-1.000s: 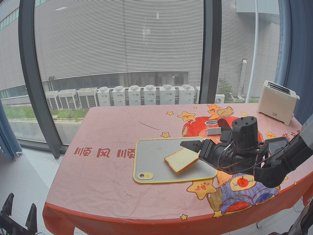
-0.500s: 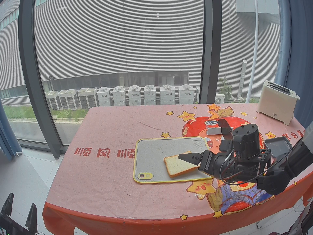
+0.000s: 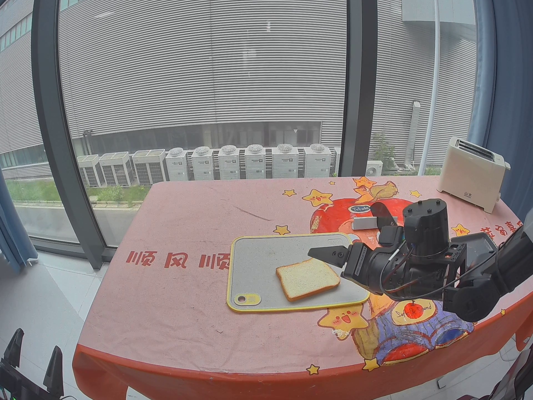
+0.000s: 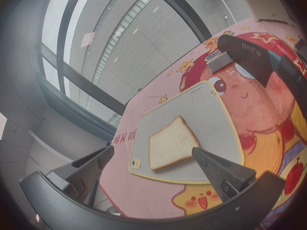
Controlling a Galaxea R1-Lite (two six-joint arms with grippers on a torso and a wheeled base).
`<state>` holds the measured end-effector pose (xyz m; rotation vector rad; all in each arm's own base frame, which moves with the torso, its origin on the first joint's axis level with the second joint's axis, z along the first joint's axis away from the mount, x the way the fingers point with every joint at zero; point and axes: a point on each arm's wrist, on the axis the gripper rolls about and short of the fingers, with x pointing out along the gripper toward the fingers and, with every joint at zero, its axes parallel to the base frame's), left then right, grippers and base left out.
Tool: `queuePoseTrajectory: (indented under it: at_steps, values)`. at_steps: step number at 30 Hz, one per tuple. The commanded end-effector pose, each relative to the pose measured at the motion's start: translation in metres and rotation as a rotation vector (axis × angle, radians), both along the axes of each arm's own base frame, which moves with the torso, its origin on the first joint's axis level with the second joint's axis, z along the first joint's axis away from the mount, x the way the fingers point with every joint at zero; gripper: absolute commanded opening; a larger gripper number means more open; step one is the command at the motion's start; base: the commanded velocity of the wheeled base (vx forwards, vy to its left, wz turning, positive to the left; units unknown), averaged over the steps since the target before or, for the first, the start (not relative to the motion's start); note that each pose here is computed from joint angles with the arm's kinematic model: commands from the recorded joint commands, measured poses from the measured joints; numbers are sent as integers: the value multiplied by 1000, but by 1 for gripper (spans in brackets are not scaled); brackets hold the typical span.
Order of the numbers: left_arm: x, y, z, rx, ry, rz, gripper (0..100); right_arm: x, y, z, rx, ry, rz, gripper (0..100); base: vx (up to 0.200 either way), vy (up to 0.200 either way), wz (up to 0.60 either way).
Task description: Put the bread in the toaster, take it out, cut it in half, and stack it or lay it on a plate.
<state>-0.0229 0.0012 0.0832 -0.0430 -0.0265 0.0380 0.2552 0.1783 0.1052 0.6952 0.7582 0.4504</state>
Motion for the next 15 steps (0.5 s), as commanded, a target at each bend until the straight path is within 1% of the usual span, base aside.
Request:
queuePoseTrajectory:
  at_steps: [1,3,6,8,11,15]
  values:
    - [0,0,-4,-1,4,0,100,4,2,1,-1,-8,-16,100,0,0,0]
    - [0,0,-4,-1,4,0,100,0,2,-1,-9,5,-7,100,0,0,0]
    - [0,0,-4,-1,4,0,100,-8,6,-9,-29,31,28,100,0,0,0]
    - [0,0,-4,-1,4,0,100,-12,10,-11,-29,33,46,100,0,0,0]
    - [0,0,-4,-1,4,0,100,-14,11,-9,-22,37,56,100,0,0,0]
    - [0,0,-4,-1,4,0,100,-16,11,-9,-8,52,92,100,0,0,0]
